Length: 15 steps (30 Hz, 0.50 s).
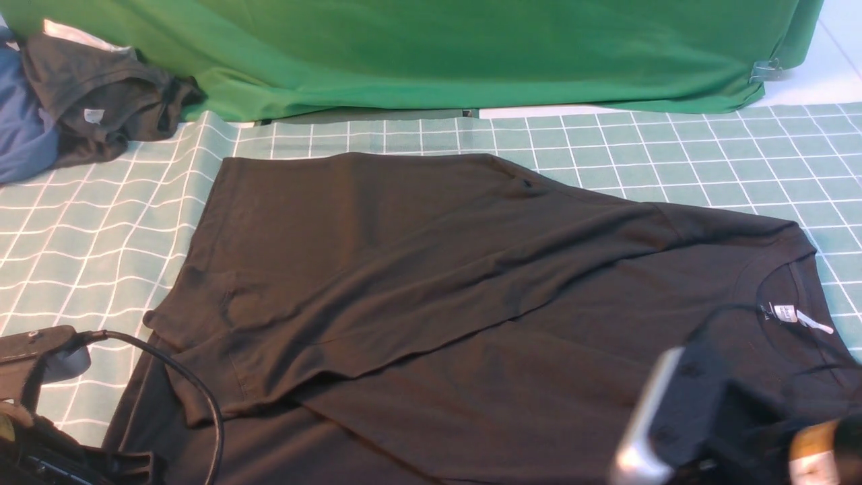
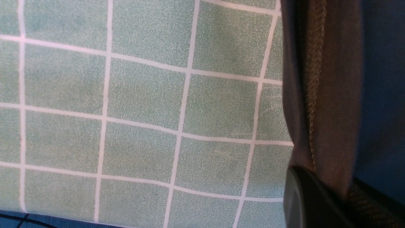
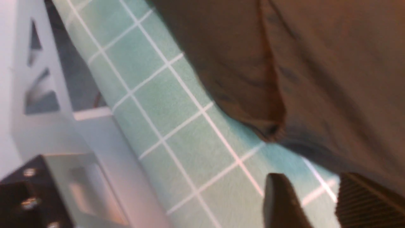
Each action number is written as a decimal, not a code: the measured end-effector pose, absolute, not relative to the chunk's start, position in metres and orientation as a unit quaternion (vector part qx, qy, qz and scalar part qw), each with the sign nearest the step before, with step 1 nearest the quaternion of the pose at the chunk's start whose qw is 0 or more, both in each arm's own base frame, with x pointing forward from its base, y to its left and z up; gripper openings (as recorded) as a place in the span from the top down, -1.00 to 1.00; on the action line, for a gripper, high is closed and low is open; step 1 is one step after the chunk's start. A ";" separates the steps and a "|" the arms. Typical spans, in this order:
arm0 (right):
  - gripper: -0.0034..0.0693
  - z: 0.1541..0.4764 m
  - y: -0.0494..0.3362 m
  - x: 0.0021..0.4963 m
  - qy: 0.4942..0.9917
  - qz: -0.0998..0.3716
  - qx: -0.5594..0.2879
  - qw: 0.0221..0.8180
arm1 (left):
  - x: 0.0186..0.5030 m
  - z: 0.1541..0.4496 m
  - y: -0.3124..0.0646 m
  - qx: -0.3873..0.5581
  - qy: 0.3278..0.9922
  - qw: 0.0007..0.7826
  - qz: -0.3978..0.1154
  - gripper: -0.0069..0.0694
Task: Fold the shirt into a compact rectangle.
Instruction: 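Grasp the near edge of the shirt at its hem and shoulder corners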
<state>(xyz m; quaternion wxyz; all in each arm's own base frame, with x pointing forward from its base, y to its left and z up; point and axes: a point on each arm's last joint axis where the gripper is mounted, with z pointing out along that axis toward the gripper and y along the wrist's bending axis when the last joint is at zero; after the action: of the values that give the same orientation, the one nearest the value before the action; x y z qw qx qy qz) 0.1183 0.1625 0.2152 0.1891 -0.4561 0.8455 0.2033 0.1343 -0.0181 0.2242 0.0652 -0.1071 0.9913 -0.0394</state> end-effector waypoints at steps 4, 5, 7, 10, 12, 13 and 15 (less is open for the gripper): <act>-0.38 0.188 0.179 0.124 0.847 0.159 -0.479 0.164 | 0.134 0.224 -0.018 -0.107 0.991 0.066 -0.040 0.79; -0.46 0.183 0.183 0.126 0.846 0.149 -0.486 0.160 | 0.134 0.225 -0.018 -0.107 0.991 0.066 -0.040 0.79; -0.62 0.173 0.189 0.131 0.844 0.133 -0.496 0.151 | 0.134 0.225 -0.018 -0.107 0.991 0.066 -0.040 0.79; -0.68 0.163 0.195 0.137 0.842 0.122 -0.504 0.152 | 0.134 0.225 -0.018 -0.107 0.991 0.066 -0.040 0.79; -0.67 0.160 0.197 0.139 0.841 0.118 -0.505 0.155 | 0.135 0.225 -0.018 -0.107 0.991 0.069 -0.040 0.79; -0.65 0.157 0.197 0.140 0.839 0.113 -0.509 0.154 | 0.135 0.225 -0.018 -0.107 0.991 0.070 -0.041 0.79; -0.60 0.154 0.198 0.141 0.836 0.107 -0.515 0.154 | 0.135 0.225 -0.018 -0.107 0.991 0.073 -0.041 0.79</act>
<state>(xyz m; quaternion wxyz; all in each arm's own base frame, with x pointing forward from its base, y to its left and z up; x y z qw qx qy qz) 0.1414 0.1976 0.1535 0.1539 -0.5151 0.8364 0.1070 0.1353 -0.0182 0.2247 0.0726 -0.1073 0.9907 -0.0411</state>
